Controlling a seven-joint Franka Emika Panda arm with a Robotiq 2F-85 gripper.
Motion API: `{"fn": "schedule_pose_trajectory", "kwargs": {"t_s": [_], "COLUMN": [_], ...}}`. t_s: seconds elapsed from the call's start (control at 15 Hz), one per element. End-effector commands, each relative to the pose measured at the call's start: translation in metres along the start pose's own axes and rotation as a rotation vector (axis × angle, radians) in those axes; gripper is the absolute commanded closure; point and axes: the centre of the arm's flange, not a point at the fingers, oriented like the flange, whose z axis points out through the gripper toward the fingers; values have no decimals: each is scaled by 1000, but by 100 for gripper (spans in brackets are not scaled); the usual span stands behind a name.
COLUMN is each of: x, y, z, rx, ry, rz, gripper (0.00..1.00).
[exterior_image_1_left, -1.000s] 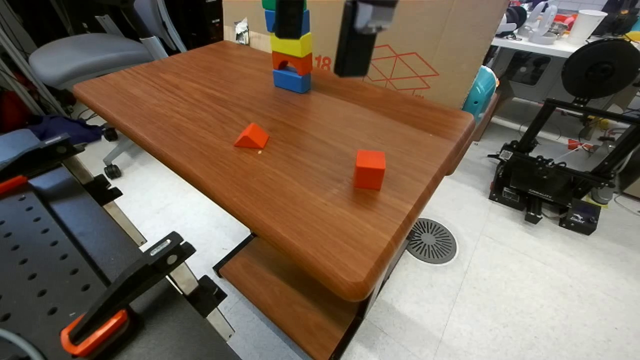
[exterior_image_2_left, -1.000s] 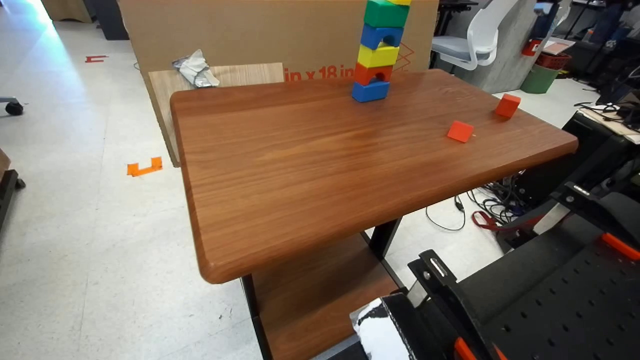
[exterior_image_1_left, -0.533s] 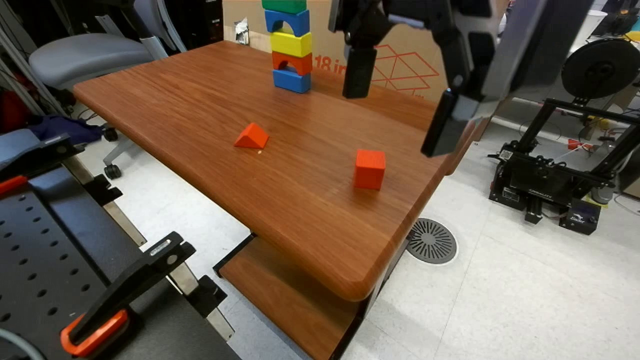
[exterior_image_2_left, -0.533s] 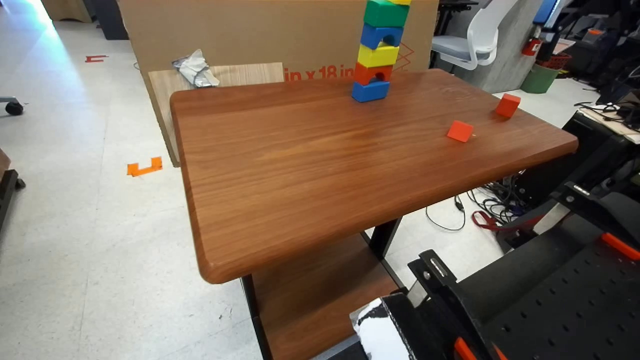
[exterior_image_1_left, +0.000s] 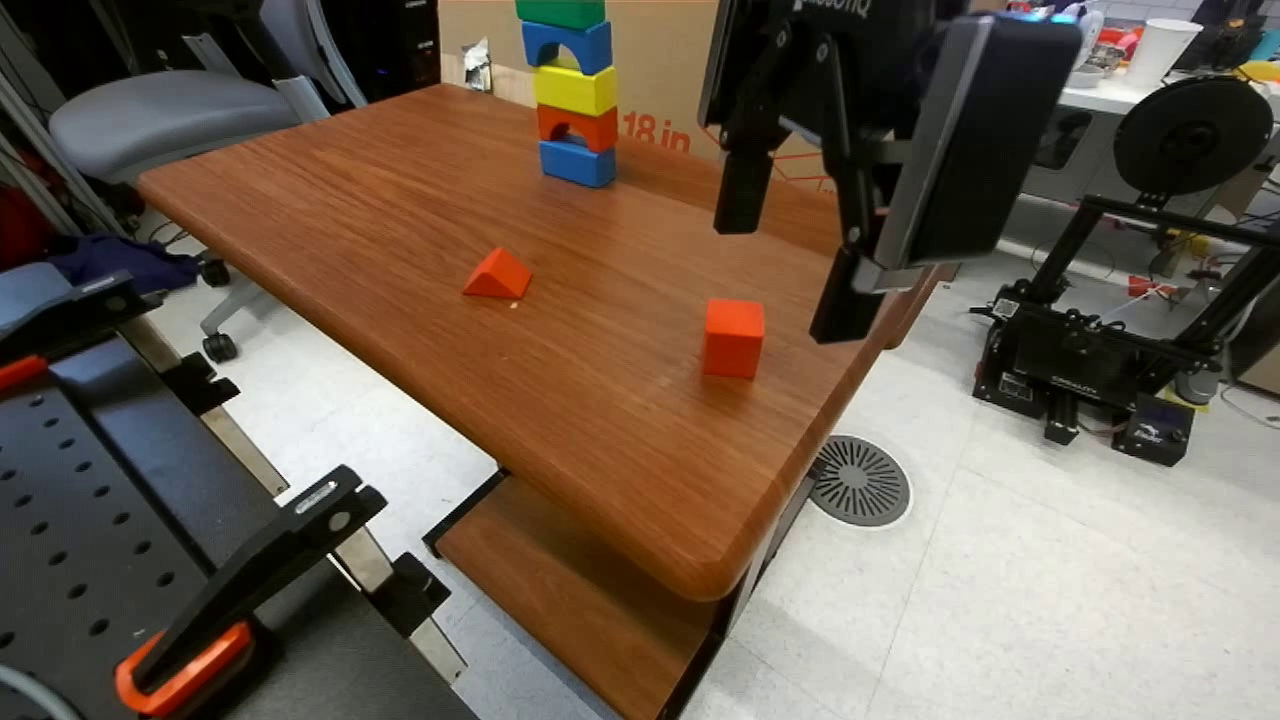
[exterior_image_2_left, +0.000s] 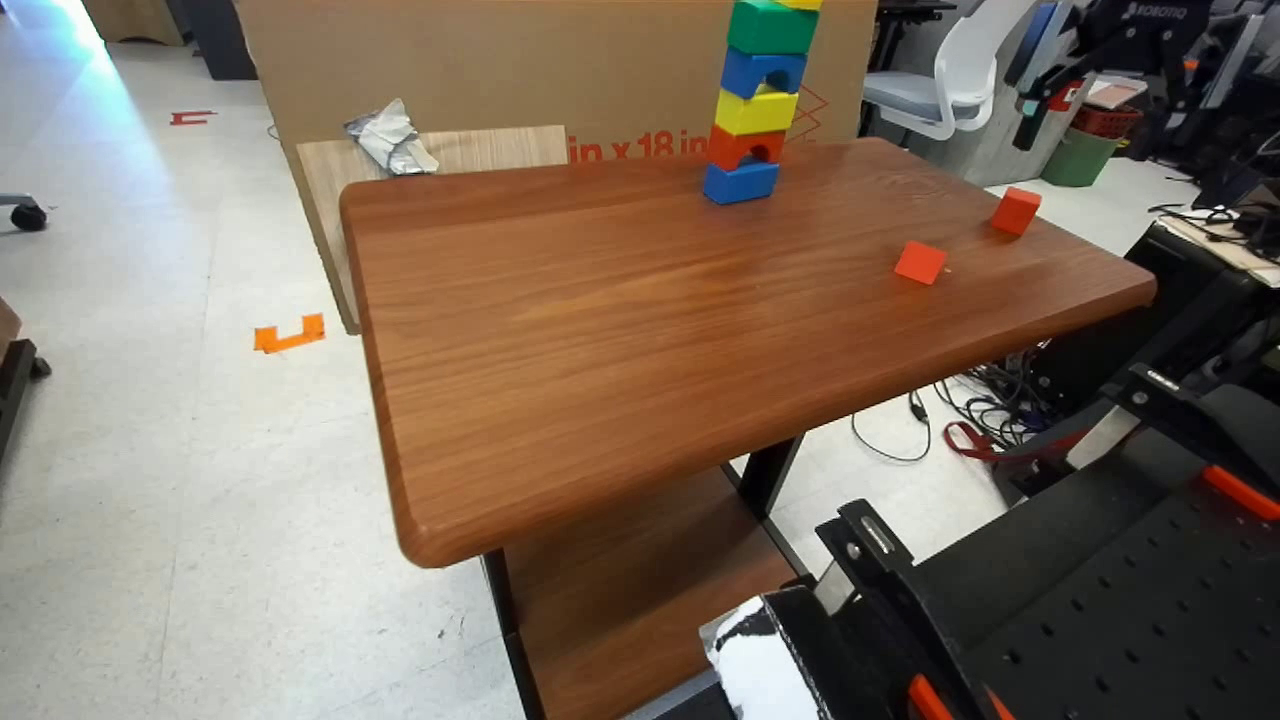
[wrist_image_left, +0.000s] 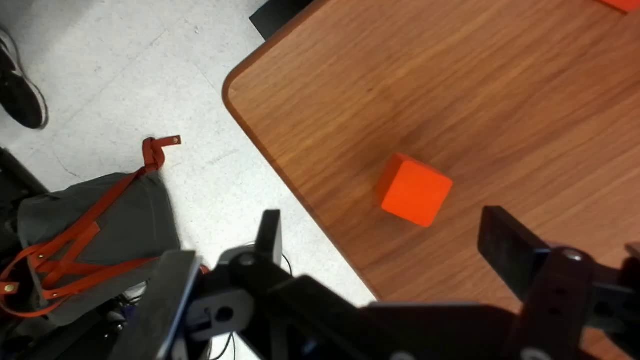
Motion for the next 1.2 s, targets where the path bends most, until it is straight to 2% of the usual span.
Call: {"fn": "schedule_pose_trajectory", "kwargs": {"t_s": [0.0, 1.13], "x": [13, 13], "y": [-16, -31], "z": [8, 45], "rx": [15, -34], "ry": [29, 35], "rz": [88, 229], "gripper": [0, 0]}}
